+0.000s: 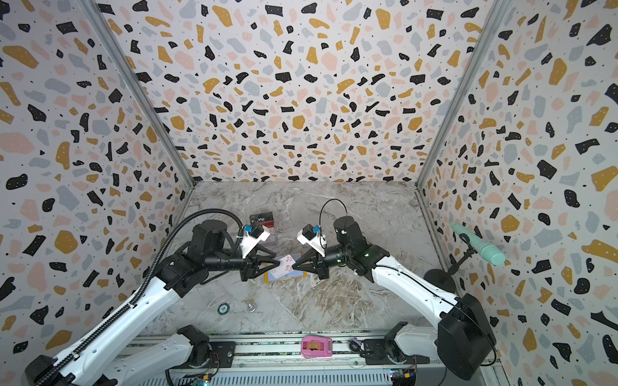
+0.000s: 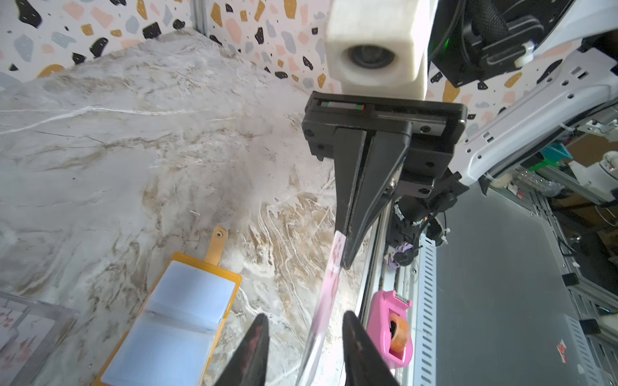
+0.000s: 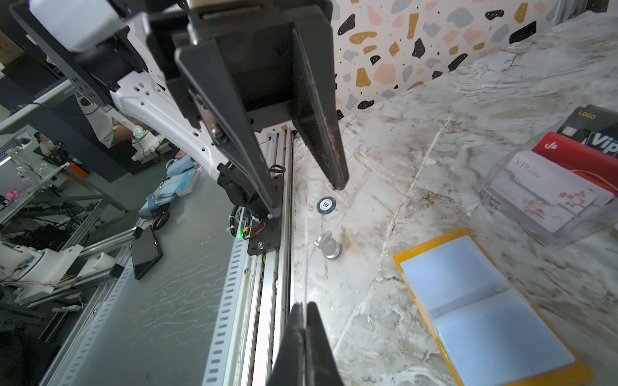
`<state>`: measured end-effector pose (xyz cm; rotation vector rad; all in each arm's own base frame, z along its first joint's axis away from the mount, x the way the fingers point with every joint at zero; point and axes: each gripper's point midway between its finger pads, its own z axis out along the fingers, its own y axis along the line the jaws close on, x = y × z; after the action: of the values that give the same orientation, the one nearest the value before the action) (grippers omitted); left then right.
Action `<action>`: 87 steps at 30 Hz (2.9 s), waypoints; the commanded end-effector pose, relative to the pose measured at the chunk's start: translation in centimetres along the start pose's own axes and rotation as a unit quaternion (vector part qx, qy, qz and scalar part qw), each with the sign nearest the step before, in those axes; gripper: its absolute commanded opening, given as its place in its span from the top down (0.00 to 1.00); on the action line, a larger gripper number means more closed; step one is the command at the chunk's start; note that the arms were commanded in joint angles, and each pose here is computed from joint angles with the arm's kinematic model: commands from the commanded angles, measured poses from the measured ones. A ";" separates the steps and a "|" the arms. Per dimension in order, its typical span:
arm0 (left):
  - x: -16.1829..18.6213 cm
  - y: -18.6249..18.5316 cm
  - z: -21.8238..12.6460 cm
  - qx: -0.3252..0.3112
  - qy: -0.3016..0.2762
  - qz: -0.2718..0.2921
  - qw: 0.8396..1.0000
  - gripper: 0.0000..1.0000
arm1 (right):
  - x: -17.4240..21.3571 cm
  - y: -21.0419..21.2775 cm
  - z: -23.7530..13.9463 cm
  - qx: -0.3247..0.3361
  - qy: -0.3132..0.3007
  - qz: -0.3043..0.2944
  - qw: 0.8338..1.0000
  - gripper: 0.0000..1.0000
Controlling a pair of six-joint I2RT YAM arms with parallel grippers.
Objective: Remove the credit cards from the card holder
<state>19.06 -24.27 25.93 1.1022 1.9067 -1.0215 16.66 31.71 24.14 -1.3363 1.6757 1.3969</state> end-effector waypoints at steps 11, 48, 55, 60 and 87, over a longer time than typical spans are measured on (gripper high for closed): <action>1.1 -1.2 0.0 0.048 0.049 0.025 0.997 0.68 | -0.7 0.9 -0.3 -0.009 0.014 -0.048 0.999 1.00; 2.6 -1.6 1.0 0.080 0.049 0.014 0.996 1.00 | -0.4 0.1 0.5 -0.017 0.014 -0.047 0.999 1.00; 2.5 0.4 1.1 0.019 0.052 0.016 0.998 1.00 | -0.3 -1.0 0.3 0.020 0.019 -0.039 0.999 0.84; 3.0 2.5 1.1 -0.036 0.068 0.029 0.997 1.00 | 0.0 -1.7 -0.5 0.060 0.015 -0.033 0.998 0.48; 1.7 15.4 -2.6 -0.134 0.142 0.157 0.968 1.00 | 1.7 -7.1 -4.6 0.280 -0.001 0.004 0.960 0.24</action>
<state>32.14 -16.75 21.12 1.3172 1.9576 -0.4245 23.14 27.39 21.15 -1.0162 1.8812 0.8388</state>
